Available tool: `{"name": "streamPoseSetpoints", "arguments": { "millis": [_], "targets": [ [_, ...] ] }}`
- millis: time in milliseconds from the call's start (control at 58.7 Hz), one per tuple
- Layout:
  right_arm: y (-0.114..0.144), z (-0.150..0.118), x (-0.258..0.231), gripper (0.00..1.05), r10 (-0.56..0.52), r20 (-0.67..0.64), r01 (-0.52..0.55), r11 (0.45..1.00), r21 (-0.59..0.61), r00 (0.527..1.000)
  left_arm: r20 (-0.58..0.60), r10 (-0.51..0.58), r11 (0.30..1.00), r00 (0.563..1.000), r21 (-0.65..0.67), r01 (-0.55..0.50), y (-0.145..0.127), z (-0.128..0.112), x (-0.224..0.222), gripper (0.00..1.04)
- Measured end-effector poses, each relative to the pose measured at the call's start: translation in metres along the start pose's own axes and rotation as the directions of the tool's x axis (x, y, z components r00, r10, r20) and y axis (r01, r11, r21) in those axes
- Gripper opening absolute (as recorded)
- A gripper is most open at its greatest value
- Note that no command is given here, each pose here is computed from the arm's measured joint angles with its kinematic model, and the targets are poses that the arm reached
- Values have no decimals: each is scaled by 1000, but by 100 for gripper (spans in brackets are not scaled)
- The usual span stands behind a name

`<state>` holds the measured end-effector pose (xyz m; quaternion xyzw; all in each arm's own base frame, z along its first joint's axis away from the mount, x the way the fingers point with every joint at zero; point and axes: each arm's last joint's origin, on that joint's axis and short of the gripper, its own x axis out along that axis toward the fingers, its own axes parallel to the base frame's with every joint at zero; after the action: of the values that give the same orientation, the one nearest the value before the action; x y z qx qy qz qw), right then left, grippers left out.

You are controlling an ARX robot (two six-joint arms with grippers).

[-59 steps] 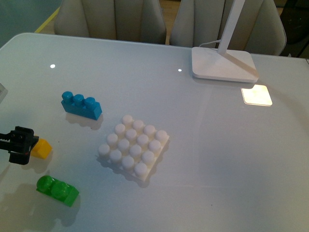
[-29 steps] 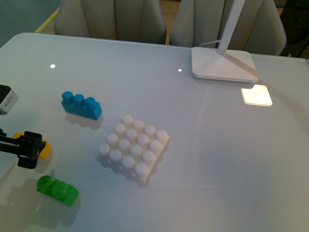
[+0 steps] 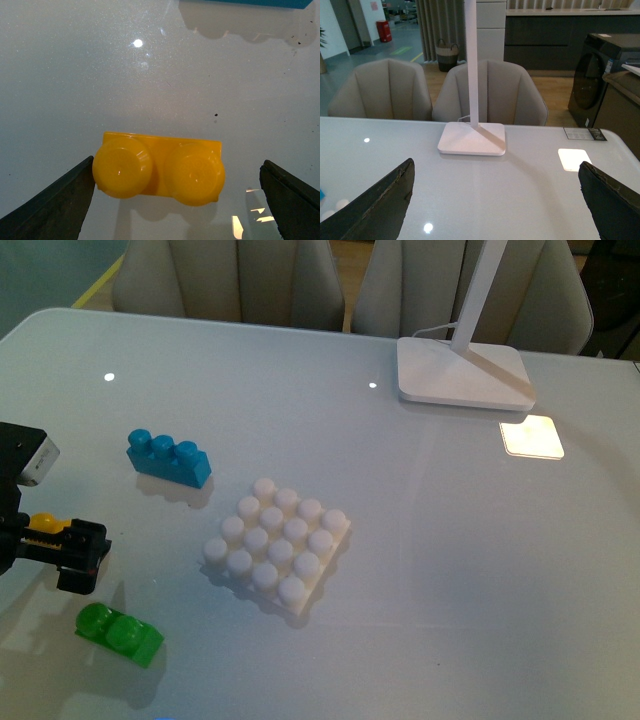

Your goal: Insert yellow block into base center

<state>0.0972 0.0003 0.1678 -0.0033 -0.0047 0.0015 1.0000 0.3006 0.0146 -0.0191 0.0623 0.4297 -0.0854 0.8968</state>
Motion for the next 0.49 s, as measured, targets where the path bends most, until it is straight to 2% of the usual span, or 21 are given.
{"name": "streamPoseSetpoints", "arguments": {
  "millis": [426,494],
  "targets": [
    [0,0,0,96,0,0,0,1000,0,1000,-4,8,1000,1000,-11,-8,0,4,10,97],
    [0,0,0,96,0,0,0,1000,0,1000,-3,14,1000,1000,-11,-14,1,5,11,91]
  ]
}}
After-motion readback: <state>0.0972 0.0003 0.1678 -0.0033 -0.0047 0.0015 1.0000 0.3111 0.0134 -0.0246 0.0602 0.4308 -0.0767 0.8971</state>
